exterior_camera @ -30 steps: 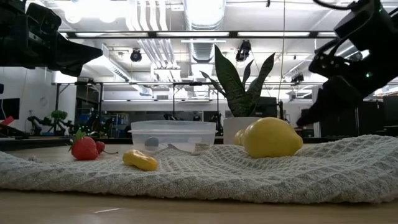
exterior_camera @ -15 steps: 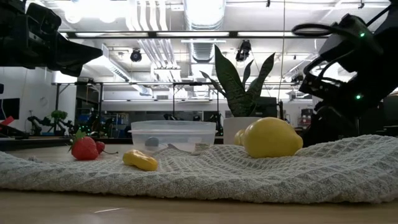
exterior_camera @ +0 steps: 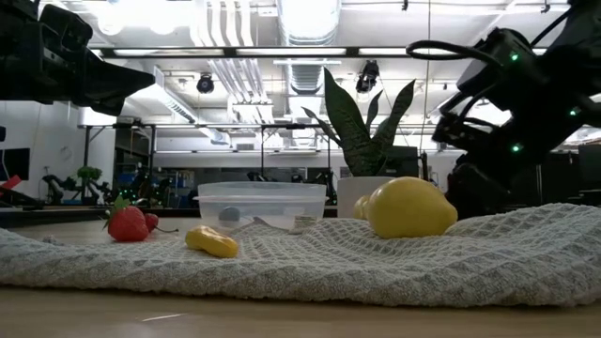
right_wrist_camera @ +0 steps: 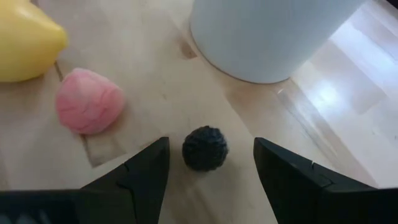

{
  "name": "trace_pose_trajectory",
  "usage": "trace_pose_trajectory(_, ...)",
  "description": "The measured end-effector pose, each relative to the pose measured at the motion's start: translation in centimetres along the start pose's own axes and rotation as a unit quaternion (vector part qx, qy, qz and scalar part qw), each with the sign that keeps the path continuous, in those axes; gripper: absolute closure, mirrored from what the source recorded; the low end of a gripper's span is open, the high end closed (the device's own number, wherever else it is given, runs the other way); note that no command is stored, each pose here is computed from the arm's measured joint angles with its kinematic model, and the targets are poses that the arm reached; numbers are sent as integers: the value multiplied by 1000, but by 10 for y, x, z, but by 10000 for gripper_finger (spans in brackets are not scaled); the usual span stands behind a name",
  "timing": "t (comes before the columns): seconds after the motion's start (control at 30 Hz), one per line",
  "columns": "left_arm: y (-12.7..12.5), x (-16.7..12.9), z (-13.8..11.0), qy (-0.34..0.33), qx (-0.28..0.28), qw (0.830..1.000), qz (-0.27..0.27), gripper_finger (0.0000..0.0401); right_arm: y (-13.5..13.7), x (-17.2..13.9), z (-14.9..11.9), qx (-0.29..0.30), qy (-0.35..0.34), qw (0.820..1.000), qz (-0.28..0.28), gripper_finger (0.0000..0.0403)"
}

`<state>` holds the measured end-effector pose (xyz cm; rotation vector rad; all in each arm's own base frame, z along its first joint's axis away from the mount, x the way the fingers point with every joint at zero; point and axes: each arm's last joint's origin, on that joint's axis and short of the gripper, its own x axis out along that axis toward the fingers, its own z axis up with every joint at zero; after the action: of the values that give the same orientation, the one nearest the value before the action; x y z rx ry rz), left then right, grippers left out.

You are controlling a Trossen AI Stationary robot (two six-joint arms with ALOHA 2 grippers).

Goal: Pick and placing Produce into tupperware
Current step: Put the blackberry into the container

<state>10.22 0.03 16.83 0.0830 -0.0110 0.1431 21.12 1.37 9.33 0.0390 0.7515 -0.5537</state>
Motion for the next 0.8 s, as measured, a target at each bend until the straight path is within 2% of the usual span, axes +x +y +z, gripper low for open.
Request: trace_pose_trajectory(0.8, 0, 0, 0, 0, 0, 1000, 0, 401, -1, 1, 1, 6, 0, 1000, -1, 177)
